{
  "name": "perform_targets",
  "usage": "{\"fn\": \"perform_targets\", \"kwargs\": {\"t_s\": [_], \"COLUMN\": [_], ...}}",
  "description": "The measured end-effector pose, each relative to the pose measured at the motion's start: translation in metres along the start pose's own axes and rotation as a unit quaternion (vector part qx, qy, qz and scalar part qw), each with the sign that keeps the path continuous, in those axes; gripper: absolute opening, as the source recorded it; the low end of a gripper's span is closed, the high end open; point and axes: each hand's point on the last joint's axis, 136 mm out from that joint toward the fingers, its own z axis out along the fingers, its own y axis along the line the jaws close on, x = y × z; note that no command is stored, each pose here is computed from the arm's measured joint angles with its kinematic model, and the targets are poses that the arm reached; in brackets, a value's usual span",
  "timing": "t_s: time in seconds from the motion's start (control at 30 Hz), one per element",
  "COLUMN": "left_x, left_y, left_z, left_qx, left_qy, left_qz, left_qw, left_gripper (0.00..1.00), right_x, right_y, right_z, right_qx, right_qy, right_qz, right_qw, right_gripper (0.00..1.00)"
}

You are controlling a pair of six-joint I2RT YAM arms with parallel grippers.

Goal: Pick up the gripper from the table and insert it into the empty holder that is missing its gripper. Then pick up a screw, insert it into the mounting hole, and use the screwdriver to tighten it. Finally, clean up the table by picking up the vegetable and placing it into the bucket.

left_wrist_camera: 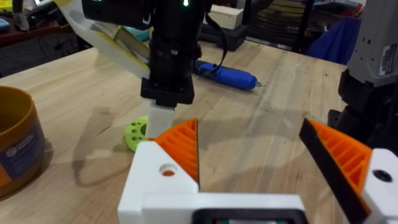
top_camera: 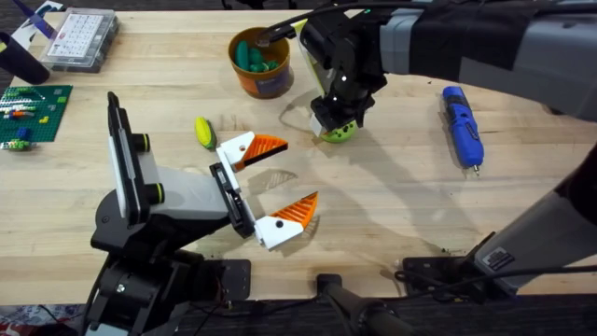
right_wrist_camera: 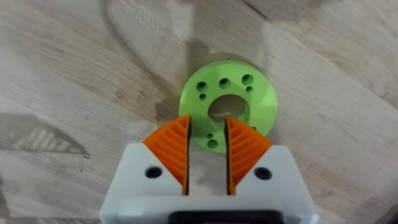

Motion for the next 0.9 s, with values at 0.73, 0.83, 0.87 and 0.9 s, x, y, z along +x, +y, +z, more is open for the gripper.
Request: {"fn": "perform_targets", "kwargs": {"t_s": [0.73,0.83,0.87,0.9], "left_x": [0.0,0.0,0.0,0.0], "left_y": [0.0,0.0,0.0,0.0], "left_z": [0.0,0.0,0.0,0.0], "left_qx": [0.0,0.0,0.0,0.0], "left_qy": [0.0,0.0,0.0,0.0], "left_qz": [0.0,0.0,0.0,0.0], "left_qw": [1.0,1.0,1.0,1.0], "left_gripper": [0.988,0.988,0.988,0.988], "right_x": [0.001,-0.001,-0.002,-0.002], "right_y": [0.001,0.0,0.0,0.0], "right_z": [-0.002,-0.007,-0.01,-0.014], "right_qx": [-0.002,-0.003,-0.004,-0.004], "right_qy": [0.001,-0.007,-0.012,-0.017], "right_qz": [-0.004,-0.004,-0.003,-0.003], "right_qw": [1.0,1.0,1.0,1.0], "right_gripper": [0.283,0.019,0.034,0.109]}}
